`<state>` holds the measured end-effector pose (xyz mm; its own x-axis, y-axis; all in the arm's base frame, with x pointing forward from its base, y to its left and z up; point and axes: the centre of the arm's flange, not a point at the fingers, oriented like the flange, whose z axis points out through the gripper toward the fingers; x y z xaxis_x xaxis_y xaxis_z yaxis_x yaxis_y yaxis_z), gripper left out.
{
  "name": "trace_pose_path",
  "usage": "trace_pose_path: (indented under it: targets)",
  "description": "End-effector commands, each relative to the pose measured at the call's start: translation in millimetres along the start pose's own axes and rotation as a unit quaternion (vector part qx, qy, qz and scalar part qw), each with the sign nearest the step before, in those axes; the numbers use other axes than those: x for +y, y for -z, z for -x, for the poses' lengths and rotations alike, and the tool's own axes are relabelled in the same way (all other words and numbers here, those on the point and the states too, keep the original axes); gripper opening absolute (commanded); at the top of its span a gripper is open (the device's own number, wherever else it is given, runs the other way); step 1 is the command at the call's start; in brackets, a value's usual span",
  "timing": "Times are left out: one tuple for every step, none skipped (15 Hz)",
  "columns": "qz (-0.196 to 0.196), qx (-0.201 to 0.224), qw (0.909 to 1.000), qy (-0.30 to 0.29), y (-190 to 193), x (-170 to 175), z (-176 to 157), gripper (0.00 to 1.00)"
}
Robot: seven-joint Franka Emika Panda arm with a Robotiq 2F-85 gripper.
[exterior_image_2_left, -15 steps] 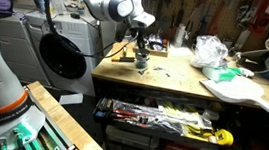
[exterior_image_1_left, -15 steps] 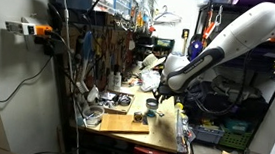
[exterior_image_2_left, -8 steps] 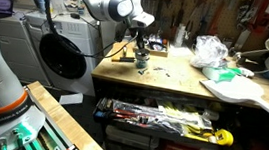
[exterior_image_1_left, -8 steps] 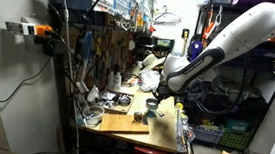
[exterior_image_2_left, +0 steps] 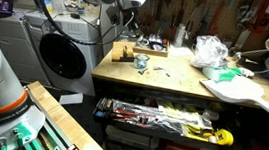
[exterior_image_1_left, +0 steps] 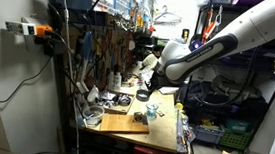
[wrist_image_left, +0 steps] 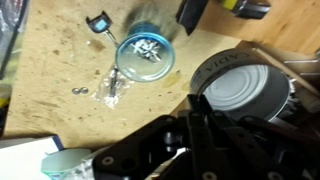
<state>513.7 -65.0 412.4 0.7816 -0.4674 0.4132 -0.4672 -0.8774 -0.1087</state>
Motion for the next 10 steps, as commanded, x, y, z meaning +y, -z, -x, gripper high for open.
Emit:
trace_pose_path:
  targets:
    - [-0.044, -0.021, 0.9947, 0.090, 23.1, -37.1, 26.7, 0.01]
    - [-0.059, -0.026, 0.9912, 0.115, 24.8, -48.7, 36.2, 0.01]
    - [-0.072, -0.021, 0.9870, 0.142, 23.2, -61.2, 46.0, 0.01]
    - [-0.084, -0.027, 0.9820, 0.167, 22.4, -71.0, 54.0, 0.01]
    - [-0.062, -0.017, 0.9896, 0.129, 21.8, -68.6, 35.6, 0.03]
    - [-0.070, -0.022, 0.9865, 0.147, 21.5, -77.8, 43.4, 0.03]
    - [-0.074, -0.025, 0.9847, 0.156, 20.8, -82.2, 48.3, 0.03]
    - [-0.075, -0.027, 0.9838, 0.161, 20.2, -83.3, 50.2, 0.03]
    - [-0.075, -0.027, 0.9834, 0.163, 19.9, -82.7, 50.2, 0.03]
    - [-0.075, -0.027, 0.9833, 0.164, 19.8, -82.0, 49.7, 0.03]
